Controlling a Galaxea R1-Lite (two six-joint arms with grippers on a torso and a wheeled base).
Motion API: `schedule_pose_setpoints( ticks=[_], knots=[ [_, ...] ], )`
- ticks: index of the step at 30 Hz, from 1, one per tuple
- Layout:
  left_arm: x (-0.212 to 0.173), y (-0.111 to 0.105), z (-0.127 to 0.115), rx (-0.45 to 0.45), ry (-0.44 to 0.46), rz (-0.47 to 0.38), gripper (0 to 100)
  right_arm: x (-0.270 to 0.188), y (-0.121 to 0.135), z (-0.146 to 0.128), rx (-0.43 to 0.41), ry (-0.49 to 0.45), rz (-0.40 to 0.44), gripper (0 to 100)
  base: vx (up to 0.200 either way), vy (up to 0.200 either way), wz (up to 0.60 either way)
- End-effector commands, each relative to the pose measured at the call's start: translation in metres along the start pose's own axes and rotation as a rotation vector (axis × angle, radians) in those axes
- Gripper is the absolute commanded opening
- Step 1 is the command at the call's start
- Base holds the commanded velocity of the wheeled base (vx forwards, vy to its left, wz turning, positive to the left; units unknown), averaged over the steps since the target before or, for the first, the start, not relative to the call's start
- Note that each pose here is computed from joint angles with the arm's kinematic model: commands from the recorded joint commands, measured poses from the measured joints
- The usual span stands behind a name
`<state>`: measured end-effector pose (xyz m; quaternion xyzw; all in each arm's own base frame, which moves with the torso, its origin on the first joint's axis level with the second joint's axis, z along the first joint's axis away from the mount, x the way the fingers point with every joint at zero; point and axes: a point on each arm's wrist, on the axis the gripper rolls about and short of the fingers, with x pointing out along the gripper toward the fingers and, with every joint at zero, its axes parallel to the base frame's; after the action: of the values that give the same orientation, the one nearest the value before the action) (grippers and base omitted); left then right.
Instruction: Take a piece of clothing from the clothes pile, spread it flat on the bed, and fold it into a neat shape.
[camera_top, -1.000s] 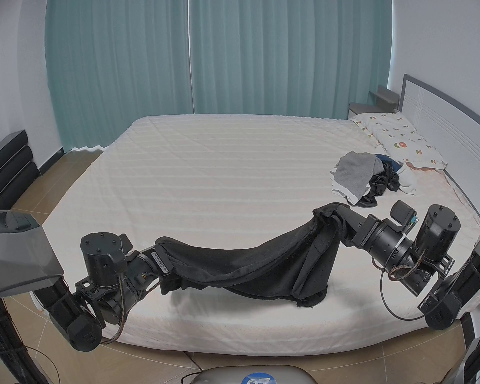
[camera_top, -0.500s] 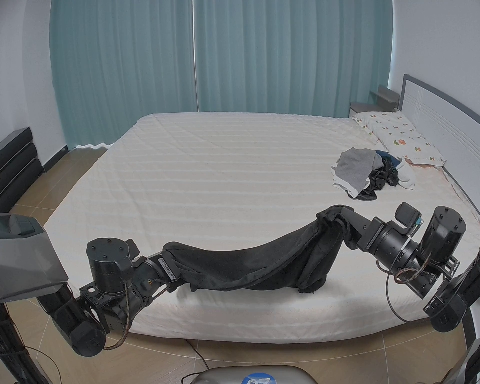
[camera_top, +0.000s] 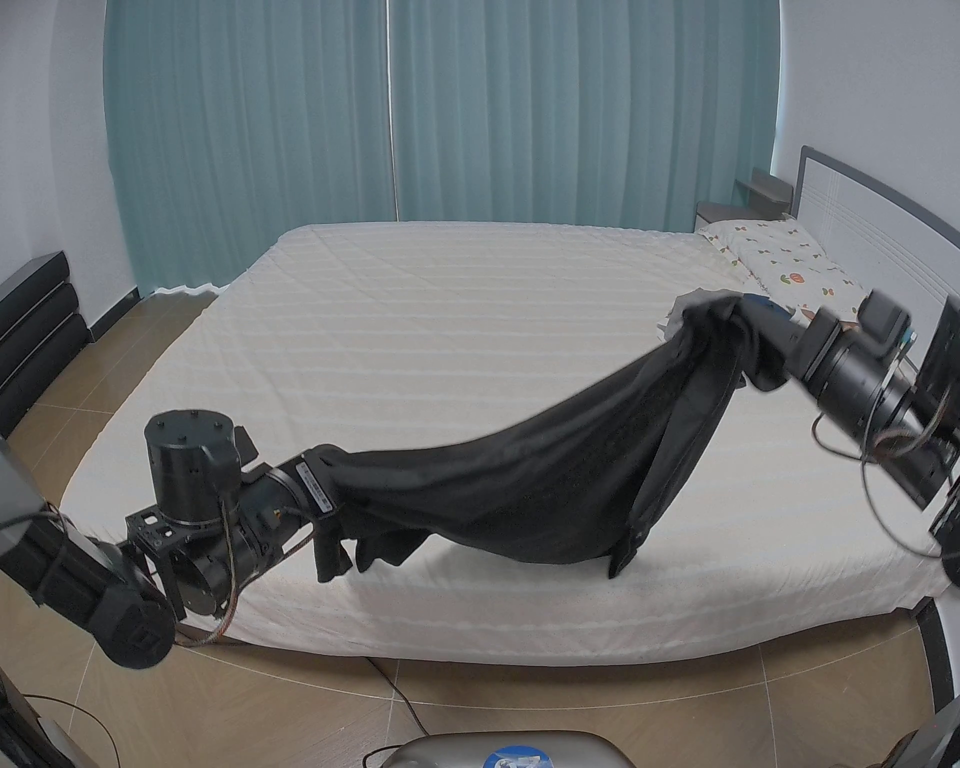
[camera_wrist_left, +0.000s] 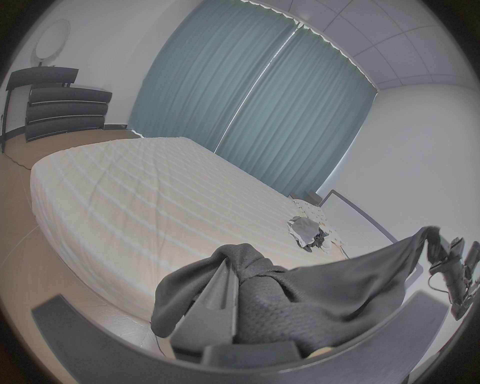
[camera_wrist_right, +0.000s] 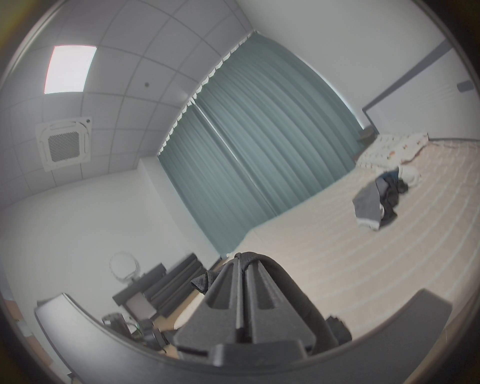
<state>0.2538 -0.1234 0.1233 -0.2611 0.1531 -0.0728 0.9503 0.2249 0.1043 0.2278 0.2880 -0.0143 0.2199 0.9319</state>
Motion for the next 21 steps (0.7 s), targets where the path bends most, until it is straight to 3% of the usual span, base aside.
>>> schedule_pose_setpoints(
  ticks=[1,4,5,13,16,21],
  knots=[
    [-0.017,-0.028,0.078,-0.100,-0.148,-0.031,0,-0.020,0.036,0.116,-0.036,-0.310,0.032,0,0.000,0.000,0.00],
    [-0.024,-0.035,0.090,-0.159,-0.121,-0.016,0,-0.022,0.043,0.134,-0.038,-0.340,0.031,0,0.000,0.000,0.00],
    [-0.031,-0.040,0.098,-0.186,-0.071,0.015,0,-0.025,0.051,0.145,-0.039,-0.340,0.031,0,0.000,0.000,0.00],
    [-0.036,-0.045,0.103,-0.183,0.031,0.082,0,-0.019,0.058,0.161,-0.037,-0.295,-0.013,0,0.000,0.000,0.00],
    [-0.011,-0.043,0.096,-0.172,0.107,0.118,0,0.019,0.044,0.165,-0.042,-0.267,-0.046,0,0.000,0.000,0.00],
    [0.041,-0.031,0.080,-0.179,0.179,0.173,0,0.080,0.016,0.153,-0.049,-0.226,-0.109,0,0.200,0.000,0.00]
  ],
)
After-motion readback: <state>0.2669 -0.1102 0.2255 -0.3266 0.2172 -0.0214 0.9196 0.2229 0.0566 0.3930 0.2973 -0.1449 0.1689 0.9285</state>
